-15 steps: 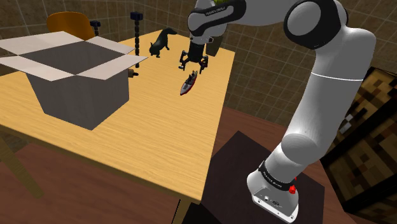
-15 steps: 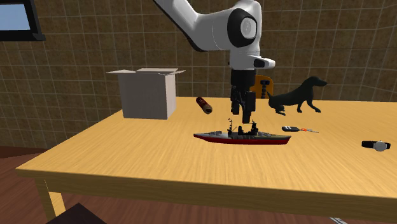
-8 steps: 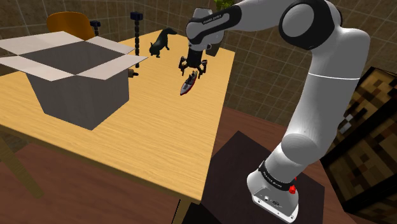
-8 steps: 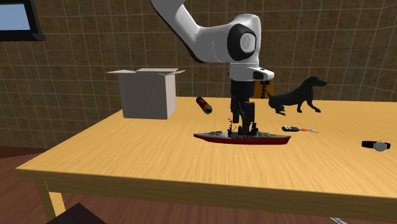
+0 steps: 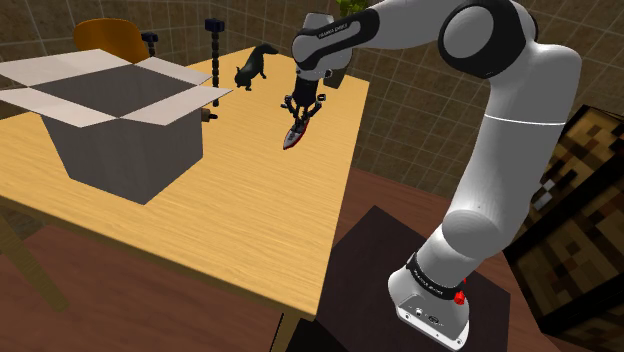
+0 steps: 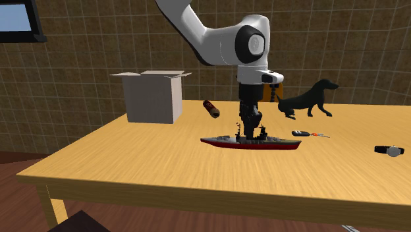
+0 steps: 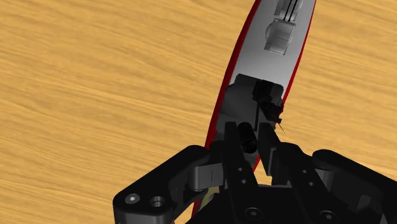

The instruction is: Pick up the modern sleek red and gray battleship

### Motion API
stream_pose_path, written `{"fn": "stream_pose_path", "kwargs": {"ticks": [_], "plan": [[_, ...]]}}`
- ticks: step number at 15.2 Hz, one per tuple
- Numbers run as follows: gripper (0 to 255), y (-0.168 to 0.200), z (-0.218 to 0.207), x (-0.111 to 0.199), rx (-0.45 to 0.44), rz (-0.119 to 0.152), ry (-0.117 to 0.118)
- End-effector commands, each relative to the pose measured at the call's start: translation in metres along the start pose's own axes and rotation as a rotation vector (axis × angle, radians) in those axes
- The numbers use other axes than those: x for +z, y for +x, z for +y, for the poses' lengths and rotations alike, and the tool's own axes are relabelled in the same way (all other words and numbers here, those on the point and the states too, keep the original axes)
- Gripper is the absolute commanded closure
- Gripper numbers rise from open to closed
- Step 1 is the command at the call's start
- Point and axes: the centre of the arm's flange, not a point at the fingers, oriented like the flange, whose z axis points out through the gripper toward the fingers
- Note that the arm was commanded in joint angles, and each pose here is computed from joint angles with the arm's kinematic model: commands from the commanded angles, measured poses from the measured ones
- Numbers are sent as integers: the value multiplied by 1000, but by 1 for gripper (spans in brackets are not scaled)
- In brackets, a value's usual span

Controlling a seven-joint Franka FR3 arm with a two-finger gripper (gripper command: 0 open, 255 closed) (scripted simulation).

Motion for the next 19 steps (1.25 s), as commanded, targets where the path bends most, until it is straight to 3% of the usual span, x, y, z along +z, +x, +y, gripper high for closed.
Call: {"fn": "stream_pose_path", "kwargs": {"ticks": [1, 19], "plan": [[255, 0, 0, 0, 0, -1, -1], [255, 1, 2, -79, 0, -1, -1]]}}
